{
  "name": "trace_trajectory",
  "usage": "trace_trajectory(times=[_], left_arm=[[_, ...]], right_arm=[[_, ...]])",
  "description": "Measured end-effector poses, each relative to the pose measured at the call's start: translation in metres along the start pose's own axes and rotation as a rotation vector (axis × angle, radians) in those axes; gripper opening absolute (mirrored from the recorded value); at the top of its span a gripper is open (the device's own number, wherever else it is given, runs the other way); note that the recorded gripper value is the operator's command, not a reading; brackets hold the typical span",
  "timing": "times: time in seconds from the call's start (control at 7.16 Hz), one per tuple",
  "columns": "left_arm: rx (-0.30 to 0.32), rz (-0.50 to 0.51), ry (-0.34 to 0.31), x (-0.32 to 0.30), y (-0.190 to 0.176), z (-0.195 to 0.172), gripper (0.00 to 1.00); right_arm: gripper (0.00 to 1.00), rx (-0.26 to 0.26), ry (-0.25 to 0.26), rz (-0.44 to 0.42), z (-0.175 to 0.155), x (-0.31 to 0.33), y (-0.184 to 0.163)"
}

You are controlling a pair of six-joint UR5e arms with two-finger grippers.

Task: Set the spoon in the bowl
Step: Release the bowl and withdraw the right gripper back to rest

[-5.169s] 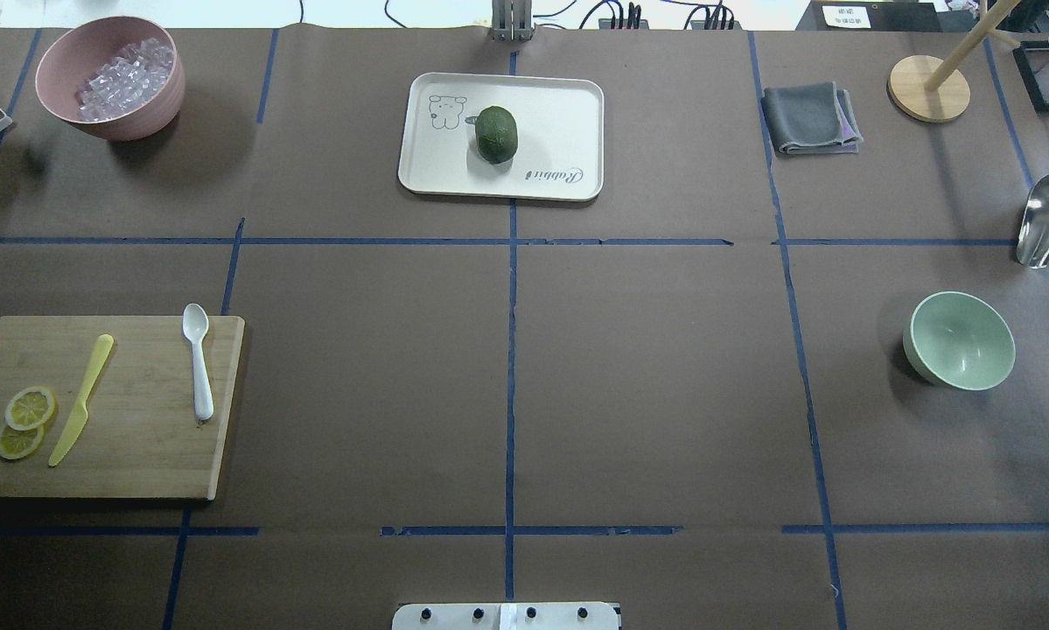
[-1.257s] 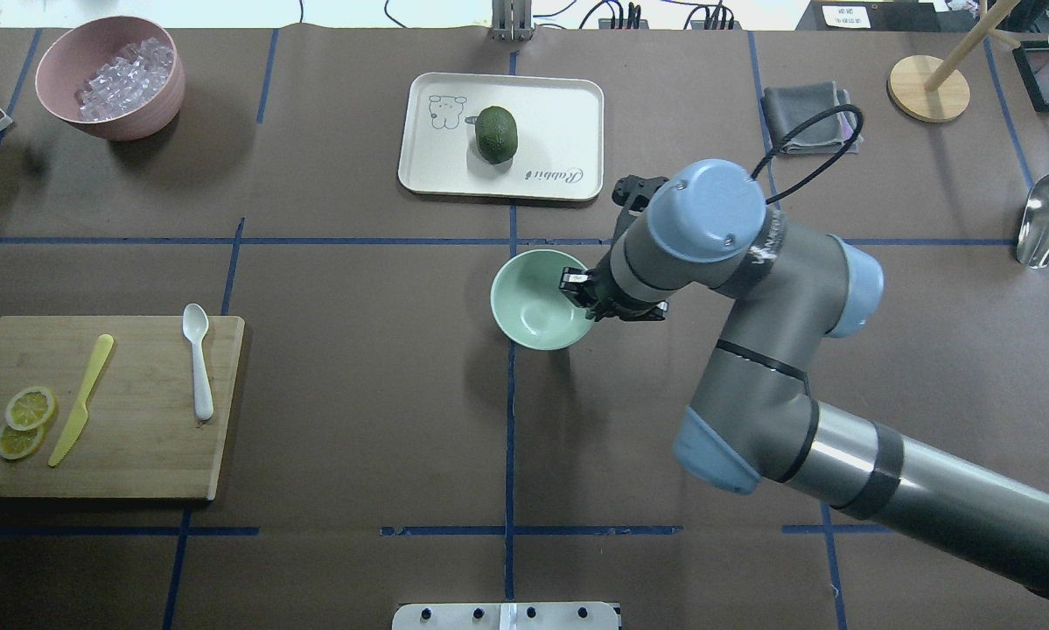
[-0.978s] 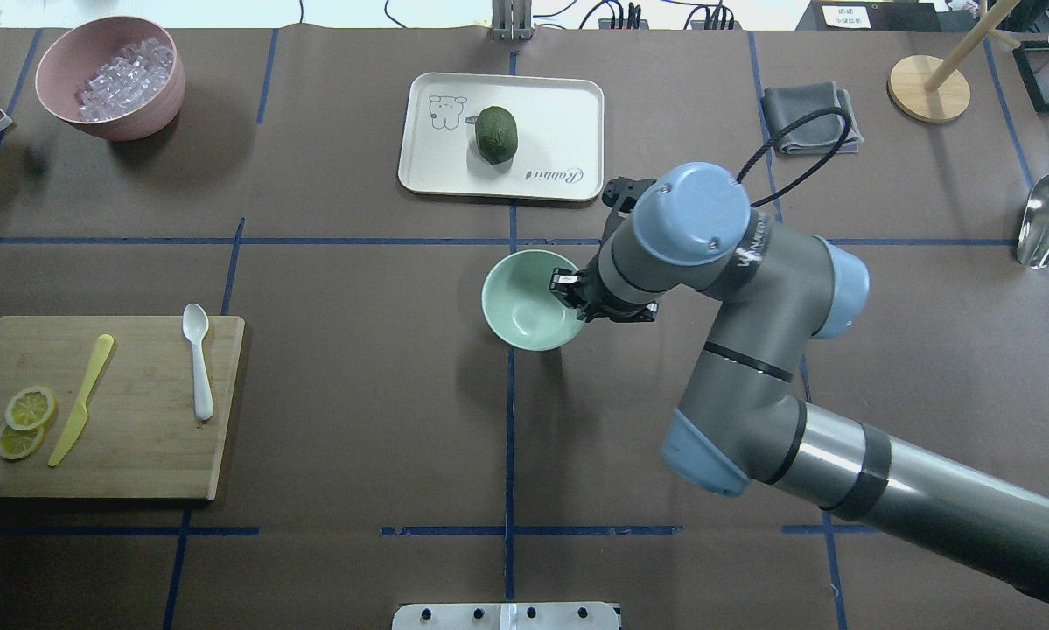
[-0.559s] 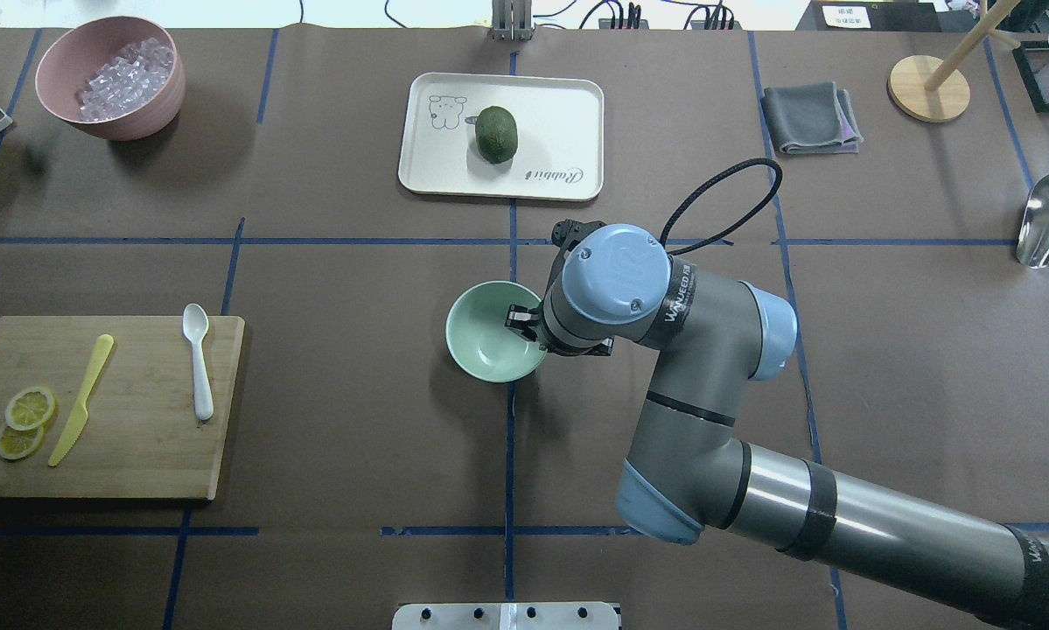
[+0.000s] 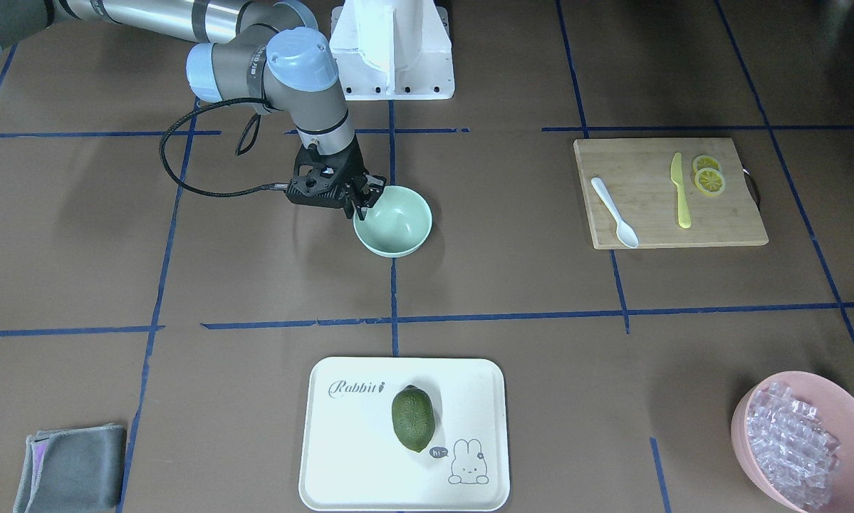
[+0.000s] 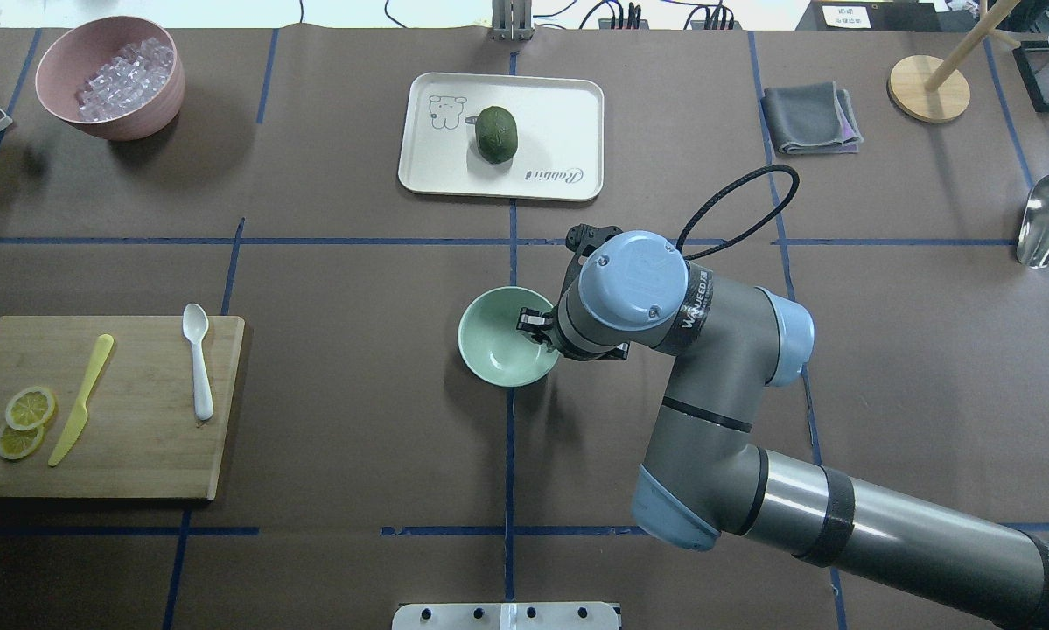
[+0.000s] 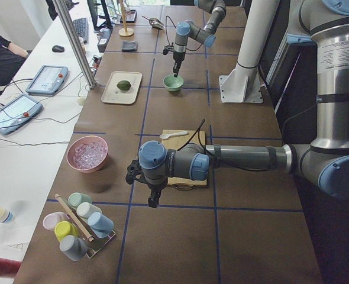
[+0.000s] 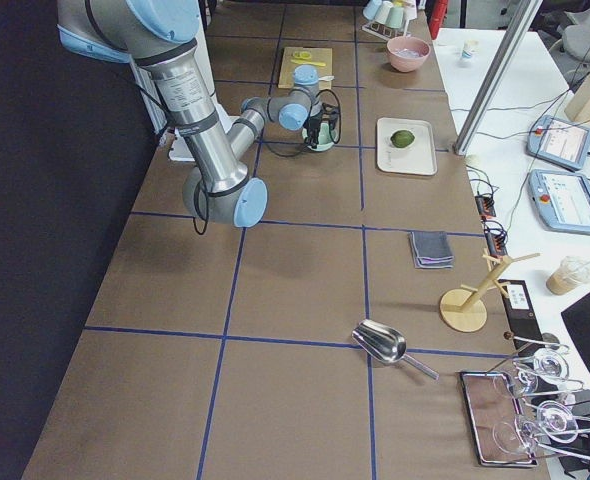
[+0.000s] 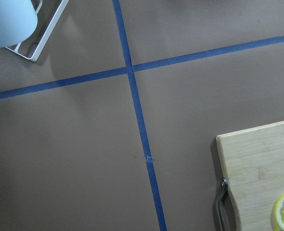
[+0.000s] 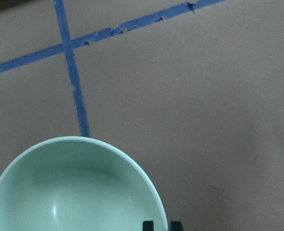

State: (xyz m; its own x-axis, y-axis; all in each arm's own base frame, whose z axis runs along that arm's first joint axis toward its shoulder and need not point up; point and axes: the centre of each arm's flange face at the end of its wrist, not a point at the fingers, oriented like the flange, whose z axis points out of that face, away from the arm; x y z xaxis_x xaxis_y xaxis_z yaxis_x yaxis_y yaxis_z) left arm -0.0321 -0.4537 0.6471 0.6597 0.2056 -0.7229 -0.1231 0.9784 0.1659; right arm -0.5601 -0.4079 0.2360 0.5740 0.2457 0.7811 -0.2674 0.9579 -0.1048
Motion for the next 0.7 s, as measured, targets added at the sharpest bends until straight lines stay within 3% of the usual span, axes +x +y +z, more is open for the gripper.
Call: trace_trajectory(times=[0.42, 0.7], left_arm=[[-0.02, 0.038, 0.006, 0.018, -0.015, 0.011, 1.0], [0.013, 0.092, 0.004, 0.038, -0.047, 0.001, 1.0]], right_arm=[[1.0, -0.036, -0.034, 0.033, -0.037, 0.011, -0.049], [1.0, -0.05, -0.015, -0.051, -0.054, 0.061, -0.104]])
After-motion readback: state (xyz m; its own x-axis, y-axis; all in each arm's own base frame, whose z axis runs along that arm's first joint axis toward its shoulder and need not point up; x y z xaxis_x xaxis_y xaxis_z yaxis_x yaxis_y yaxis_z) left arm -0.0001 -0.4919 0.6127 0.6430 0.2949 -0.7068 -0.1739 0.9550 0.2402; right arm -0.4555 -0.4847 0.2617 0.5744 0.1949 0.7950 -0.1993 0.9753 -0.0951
